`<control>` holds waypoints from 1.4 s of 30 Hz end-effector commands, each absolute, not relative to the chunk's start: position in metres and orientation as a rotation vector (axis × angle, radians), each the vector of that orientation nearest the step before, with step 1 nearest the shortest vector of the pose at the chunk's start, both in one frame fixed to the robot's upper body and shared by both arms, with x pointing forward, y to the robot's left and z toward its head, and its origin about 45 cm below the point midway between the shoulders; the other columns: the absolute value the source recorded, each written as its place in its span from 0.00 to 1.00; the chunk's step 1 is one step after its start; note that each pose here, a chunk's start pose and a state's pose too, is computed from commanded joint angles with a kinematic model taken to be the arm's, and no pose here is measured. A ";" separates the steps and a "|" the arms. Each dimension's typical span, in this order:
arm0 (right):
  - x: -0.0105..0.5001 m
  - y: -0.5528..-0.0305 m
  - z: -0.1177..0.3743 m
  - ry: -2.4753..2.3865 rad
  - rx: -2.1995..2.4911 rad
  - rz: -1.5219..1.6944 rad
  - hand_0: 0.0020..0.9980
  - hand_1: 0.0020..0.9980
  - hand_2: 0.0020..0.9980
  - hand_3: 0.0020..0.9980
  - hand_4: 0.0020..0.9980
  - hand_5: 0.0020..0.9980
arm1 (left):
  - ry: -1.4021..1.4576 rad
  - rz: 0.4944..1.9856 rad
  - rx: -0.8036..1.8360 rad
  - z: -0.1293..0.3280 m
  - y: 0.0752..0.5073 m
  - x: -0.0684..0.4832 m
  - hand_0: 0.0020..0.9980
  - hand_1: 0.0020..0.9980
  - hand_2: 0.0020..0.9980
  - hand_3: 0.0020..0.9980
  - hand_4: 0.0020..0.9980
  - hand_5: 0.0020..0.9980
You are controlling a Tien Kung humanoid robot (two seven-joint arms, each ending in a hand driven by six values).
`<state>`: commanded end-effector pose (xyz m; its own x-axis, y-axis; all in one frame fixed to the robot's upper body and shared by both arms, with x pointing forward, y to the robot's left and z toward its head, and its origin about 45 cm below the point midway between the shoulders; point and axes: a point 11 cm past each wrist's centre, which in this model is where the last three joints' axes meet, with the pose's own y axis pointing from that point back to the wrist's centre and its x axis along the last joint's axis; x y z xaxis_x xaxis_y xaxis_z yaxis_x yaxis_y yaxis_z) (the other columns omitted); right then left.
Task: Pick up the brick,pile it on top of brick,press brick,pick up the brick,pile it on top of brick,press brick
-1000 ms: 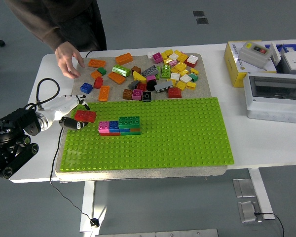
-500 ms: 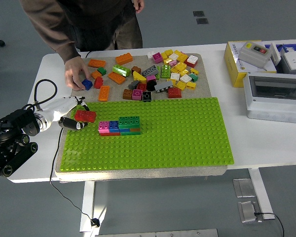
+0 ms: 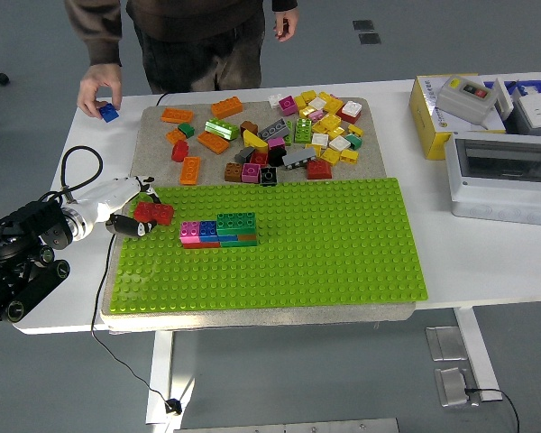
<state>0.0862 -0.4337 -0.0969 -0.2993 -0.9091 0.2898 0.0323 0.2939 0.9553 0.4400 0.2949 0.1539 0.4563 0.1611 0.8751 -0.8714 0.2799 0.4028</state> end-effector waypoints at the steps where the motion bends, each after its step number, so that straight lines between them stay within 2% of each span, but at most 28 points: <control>1: 0.086 -0.434 -0.097 -1.566 0.831 -1.184 0.70 0.65 0.60 0.78 0.60 1.00 | -0.822 0.813 1.059 0.156 0.295 0.440 1.00 1.00 0.97 0.52 0.50 0.11; 3: 0.086 -0.435 -0.096 -1.567 0.829 -1.183 0.70 0.65 0.60 0.78 0.60 1.00 | -0.802 0.818 1.077 0.159 0.298 0.437 1.00 1.00 0.97 0.52 0.50 0.11; 4: 0.086 -0.435 -0.096 -1.568 0.829 -1.183 0.70 0.65 0.60 0.78 0.60 1.00 | -0.795 0.820 1.083 0.160 0.300 0.436 1.00 1.00 0.96 0.55 0.57 0.11; 13: 0.081 -0.438 -0.097 -1.565 0.820 -1.183 0.70 0.65 0.60 0.78 0.60 1.00 | -0.721 0.861 1.117 0.177 0.310 0.417 1.00 0.99 0.96 0.56 0.58 0.12; 26: 0.076 -0.438 -0.097 -1.553 0.814 -1.187 0.70 0.65 0.60 0.77 0.60 1.00 | -0.681 0.948 0.866 0.230 0.250 0.402 1.00 0.99 0.94 0.56 0.61 0.13; 42: 0.077 -0.439 -0.097 -1.561 0.817 -1.184 0.70 0.65 0.60 0.77 0.60 1.00 | -0.625 0.903 0.912 0.212 0.236 0.398 1.00 0.98 0.94 0.57 0.62 0.15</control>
